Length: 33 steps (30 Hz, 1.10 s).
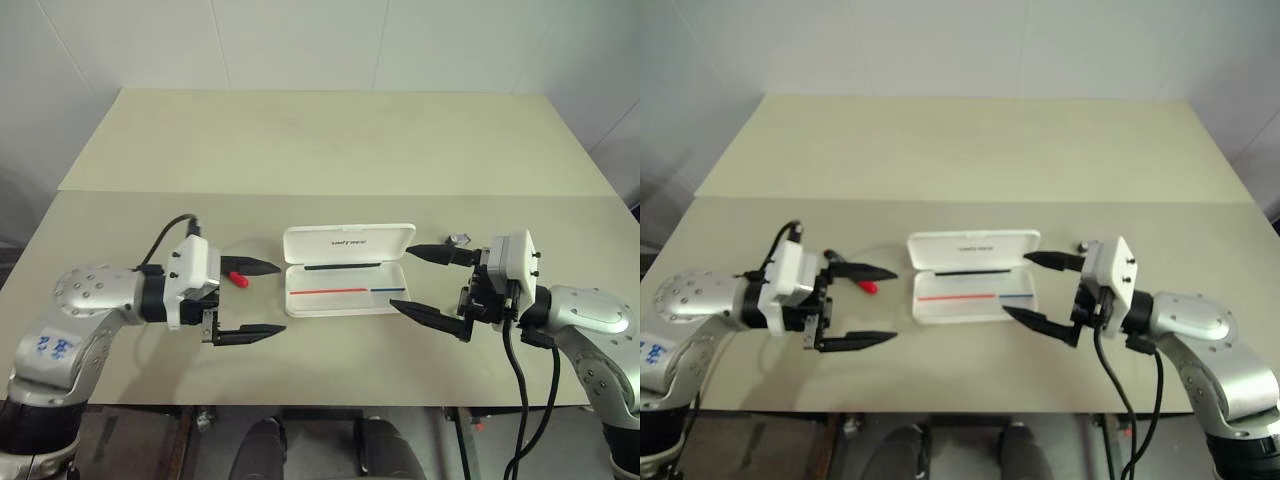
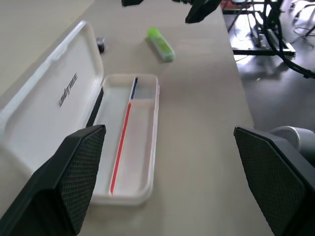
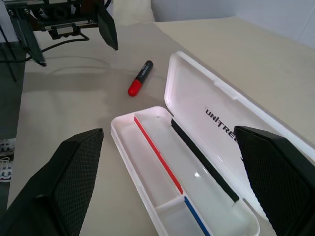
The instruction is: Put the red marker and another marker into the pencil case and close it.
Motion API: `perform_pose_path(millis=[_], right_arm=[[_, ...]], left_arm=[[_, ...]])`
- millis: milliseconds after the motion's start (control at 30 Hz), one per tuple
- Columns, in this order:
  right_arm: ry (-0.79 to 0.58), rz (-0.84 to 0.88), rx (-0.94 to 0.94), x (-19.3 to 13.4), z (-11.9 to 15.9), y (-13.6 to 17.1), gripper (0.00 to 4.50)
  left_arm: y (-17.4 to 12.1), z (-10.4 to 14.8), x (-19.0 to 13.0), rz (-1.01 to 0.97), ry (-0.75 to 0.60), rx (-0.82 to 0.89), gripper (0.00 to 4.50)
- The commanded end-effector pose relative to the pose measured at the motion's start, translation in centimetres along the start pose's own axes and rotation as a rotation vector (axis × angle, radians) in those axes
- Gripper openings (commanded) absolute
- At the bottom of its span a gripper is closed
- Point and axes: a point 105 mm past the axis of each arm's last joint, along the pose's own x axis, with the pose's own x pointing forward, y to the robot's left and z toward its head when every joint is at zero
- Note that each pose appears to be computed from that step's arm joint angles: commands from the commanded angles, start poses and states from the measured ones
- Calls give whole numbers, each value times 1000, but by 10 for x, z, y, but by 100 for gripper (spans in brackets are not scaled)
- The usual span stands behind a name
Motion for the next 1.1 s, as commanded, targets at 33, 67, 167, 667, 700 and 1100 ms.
perform_pose_path(millis=[33, 67, 167, 667, 700, 1100], right_arm=[[-29, 29, -31, 2, 8, 1, 450], [-30, 36, -30, 2, 8, 2, 450], [-29, 54, -30, 4, 8, 3, 450], [-36, 101, -29, 9, 13, 6, 450], [-37, 104, -29, 10, 13, 6, 450], [-38, 130, -38, 13, 17, 4, 450]], left_arm=[[11, -7, -9, 269, -2, -34, 447], [15, -13, -12, 367, 0, -82, 447], [19, -32, -22, 632, 21, -201, 447], [28, -64, -29, 1173, 161, -402, 447], [32, -64, -26, 1182, 159, -412, 447], [64, -68, -10, 1275, 186, -607, 447]])
